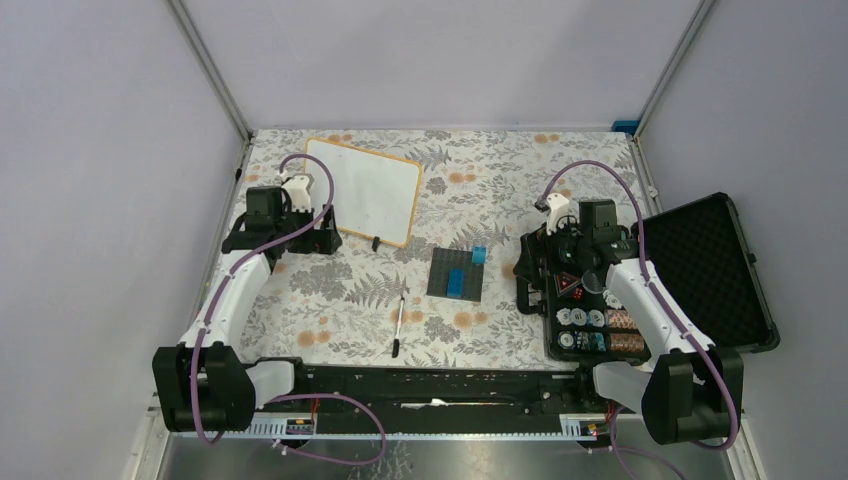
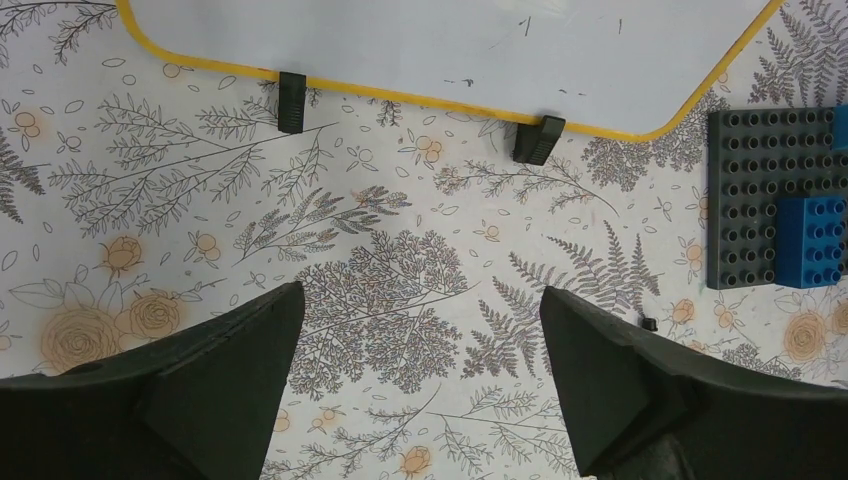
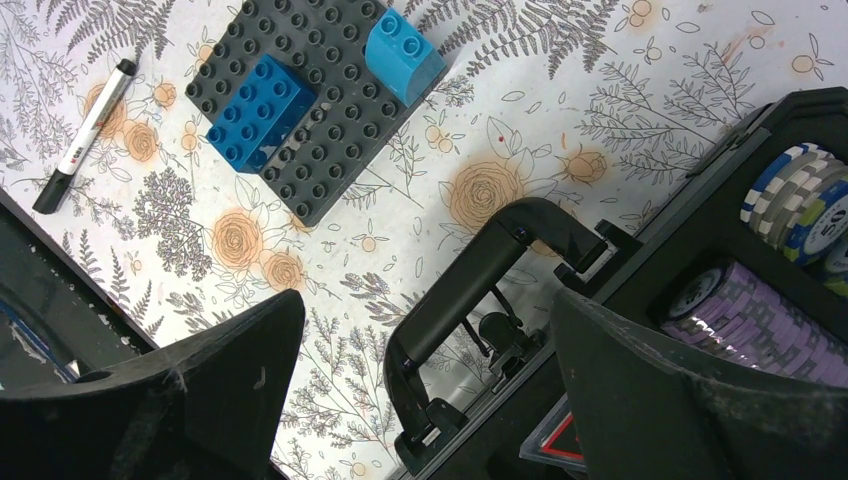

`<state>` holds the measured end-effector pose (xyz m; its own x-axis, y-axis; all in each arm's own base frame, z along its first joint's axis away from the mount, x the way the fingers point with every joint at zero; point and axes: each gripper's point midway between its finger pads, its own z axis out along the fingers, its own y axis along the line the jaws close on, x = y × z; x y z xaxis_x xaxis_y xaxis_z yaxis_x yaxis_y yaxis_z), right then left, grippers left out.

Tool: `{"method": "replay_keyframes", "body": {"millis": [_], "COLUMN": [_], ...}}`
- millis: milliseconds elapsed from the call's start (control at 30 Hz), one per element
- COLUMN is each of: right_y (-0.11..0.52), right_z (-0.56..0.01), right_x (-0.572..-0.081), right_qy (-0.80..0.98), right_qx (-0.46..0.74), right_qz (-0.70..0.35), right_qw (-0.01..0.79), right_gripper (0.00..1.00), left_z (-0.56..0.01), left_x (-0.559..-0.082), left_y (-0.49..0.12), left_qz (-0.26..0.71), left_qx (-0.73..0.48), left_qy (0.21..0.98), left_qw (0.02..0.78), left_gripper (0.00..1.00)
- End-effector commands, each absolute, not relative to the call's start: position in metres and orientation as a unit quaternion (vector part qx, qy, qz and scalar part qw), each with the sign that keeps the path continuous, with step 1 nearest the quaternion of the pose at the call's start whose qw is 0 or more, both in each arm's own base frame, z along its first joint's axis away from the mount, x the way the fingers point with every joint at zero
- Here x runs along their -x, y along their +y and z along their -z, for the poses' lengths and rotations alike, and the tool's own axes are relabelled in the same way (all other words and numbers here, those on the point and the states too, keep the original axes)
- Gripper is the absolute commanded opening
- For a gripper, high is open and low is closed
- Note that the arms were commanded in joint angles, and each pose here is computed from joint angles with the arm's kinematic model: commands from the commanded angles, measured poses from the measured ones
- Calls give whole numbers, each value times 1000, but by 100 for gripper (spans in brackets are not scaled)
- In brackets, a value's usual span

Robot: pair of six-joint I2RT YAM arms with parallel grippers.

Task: Write a sentence on the whiteboard
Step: Move the whiteboard stand to the center of the board.

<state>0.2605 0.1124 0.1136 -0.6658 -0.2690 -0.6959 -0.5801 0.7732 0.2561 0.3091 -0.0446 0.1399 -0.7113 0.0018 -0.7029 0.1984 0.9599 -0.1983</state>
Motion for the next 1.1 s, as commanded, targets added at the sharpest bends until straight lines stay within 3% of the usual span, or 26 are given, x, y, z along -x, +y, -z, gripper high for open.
{"method": "replay_keyframes", "body": {"millis": [0,1067], "right_y": [121,124], "right_z": [-118,-116], "right_x": [-257,-254], "right_qy": [871,870], "right_qx": [261,268], "right_qz": [-254,-255], "right_qw": [330,325], "right_gripper": [99,99], "left_z": [-161,-65], "left_x": [-331,-411], "left_y": [-38,-13], "left_qz": [109,59], "left_qx": [-72,-150], "left_qy": [900,920], "left_qw": [416,356], "left_gripper": [99,99]}}
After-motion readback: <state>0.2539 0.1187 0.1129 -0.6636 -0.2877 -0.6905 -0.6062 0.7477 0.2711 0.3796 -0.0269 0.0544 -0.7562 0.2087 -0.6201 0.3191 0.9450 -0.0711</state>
